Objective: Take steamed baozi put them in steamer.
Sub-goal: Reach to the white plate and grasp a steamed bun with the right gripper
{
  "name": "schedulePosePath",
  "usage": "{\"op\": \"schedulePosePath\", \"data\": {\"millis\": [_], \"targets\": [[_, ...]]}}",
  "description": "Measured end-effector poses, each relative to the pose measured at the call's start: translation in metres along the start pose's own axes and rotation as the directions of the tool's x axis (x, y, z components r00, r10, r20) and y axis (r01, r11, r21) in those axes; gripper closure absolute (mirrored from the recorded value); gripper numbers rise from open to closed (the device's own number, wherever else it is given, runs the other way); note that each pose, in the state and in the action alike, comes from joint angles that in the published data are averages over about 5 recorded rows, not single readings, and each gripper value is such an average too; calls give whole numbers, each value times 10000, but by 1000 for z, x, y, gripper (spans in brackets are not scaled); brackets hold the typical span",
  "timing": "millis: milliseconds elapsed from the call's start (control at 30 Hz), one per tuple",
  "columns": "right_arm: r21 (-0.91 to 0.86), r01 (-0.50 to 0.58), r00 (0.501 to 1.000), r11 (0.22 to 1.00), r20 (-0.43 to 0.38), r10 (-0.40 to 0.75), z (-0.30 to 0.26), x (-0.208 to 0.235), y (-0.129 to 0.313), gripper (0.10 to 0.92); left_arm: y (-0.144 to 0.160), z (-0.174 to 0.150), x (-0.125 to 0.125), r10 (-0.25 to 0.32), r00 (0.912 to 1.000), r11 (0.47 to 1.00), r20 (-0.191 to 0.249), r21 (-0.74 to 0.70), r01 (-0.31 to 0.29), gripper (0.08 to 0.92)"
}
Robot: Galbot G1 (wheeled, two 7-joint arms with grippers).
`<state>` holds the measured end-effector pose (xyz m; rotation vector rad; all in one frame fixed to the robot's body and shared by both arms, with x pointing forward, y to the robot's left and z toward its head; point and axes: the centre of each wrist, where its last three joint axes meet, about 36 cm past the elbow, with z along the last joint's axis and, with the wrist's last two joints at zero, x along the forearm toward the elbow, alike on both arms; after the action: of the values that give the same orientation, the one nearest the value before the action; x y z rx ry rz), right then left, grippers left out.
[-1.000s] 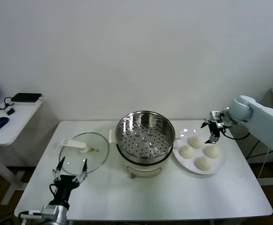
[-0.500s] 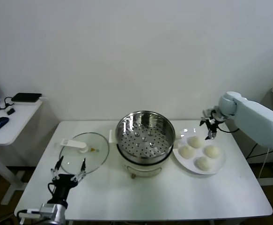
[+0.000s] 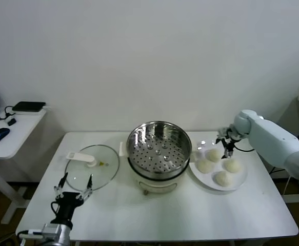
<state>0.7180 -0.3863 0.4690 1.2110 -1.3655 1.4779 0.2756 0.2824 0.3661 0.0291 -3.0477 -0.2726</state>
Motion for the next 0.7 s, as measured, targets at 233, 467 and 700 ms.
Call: {"op": "schedulePosePath", "data": {"millis": [233,467,700], "targets": [[-43,-78,10000,10000,54,79,0,-12,2,200,0,3,0,-11,10000,10000,-61,30,12,177],[-158,-113,9999,9998,73,114,-1,-18,2,200,1,4,0,-15,10000,10000,-81,38,15,177],[-279,-84,9999,9996,98,86,0,-23,4,200,1,5,1,-23,9999,10000,-108,47,24,177]]}}
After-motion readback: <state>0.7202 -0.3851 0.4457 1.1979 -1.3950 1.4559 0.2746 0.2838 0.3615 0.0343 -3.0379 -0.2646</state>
